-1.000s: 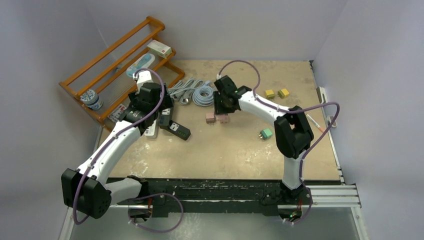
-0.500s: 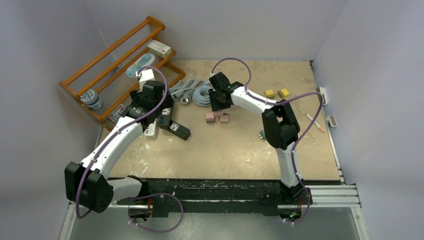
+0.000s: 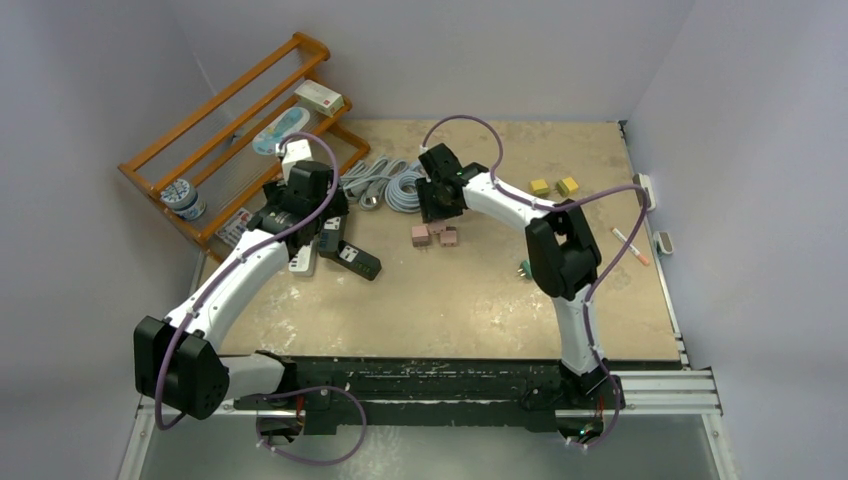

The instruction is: Pull the plug off the socket

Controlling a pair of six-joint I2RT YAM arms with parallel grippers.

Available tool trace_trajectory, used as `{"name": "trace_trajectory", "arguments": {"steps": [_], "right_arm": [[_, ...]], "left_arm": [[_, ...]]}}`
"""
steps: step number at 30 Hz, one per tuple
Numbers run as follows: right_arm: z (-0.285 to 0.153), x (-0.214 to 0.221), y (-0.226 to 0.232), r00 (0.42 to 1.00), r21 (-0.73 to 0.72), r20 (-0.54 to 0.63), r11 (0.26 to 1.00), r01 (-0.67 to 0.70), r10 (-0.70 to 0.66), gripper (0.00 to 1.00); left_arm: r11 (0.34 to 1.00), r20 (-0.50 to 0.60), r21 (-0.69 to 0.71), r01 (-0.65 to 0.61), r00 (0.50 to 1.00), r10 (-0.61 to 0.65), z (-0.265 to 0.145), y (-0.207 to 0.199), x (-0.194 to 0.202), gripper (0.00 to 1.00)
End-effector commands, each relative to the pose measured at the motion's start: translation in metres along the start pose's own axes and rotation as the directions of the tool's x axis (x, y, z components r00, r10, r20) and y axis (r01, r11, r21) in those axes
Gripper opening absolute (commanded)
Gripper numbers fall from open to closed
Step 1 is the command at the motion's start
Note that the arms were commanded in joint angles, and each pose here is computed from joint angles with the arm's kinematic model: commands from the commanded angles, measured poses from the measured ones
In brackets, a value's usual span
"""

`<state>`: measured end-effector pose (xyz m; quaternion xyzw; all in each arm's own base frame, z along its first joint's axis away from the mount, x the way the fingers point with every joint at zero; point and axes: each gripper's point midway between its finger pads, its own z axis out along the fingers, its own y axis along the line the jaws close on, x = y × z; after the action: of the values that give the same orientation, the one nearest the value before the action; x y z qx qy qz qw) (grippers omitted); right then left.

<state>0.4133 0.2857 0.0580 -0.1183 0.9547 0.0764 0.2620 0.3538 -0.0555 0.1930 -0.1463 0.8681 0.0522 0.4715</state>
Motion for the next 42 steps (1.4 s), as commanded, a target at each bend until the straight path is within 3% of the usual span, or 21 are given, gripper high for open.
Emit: {"name": "trace_trajectory", "arguments": {"steps": [1,6,8,12,17,22,29,35,42], "right_arm": [[-0.043,-0.026,0.015,0.996,-0.065,0.083,0.998,0.018,-0.013,0.54],[-0.055,-0.025,0.018,0.994,-0.099,0.105,0.995,0.016,-0.006,0.72],[-0.065,-0.026,0.022,0.993,-0.136,0.120,0.991,0.004,0.012,0.74],[-0.095,-0.049,-0.023,0.961,-0.090,0.247,0.991,-0.103,0.123,0.79],[-0.103,-0.022,-0.130,0.907,-0.023,0.242,0.937,-0.350,0.345,0.77],[-0.094,0.009,-0.203,0.859,0.084,0.246,0.873,-0.481,0.449,0.73],[-0.073,-0.003,-0.242,0.846,0.181,0.290,0.843,-0.507,0.447,0.58],[-0.045,0.012,-0.277,0.849,0.279,0.252,0.806,-0.523,0.464,0.56],[-0.048,0.032,-0.294,0.821,0.284,0.250,0.772,-0.569,0.513,0.56]], "left_arm": [[1.000,0.064,0.023,0.020,0.998,-0.021,-0.005,-0.007,-0.024,1.00],[0.999,0.055,0.026,0.018,0.998,-0.020,-0.003,-0.008,-0.021,1.00],[0.999,0.054,0.029,0.016,0.998,-0.018,-0.003,-0.009,-0.021,1.00],[1.000,0.058,0.025,0.017,0.998,-0.018,-0.005,-0.007,-0.021,1.00],[0.999,0.055,0.044,0.020,0.998,-0.023,-0.005,-0.011,-0.022,1.00],[0.998,0.057,0.057,0.016,0.998,-0.020,-0.006,-0.013,-0.023,1.00],[0.999,0.065,0.054,0.011,0.998,-0.014,-0.010,-0.010,-0.025,1.00],[0.999,0.067,0.046,0.003,0.998,-0.006,-0.011,-0.007,-0.025,1.00],[0.999,0.066,0.042,-0.008,0.998,0.005,-0.010,-0.006,-0.024,1.00]]}}
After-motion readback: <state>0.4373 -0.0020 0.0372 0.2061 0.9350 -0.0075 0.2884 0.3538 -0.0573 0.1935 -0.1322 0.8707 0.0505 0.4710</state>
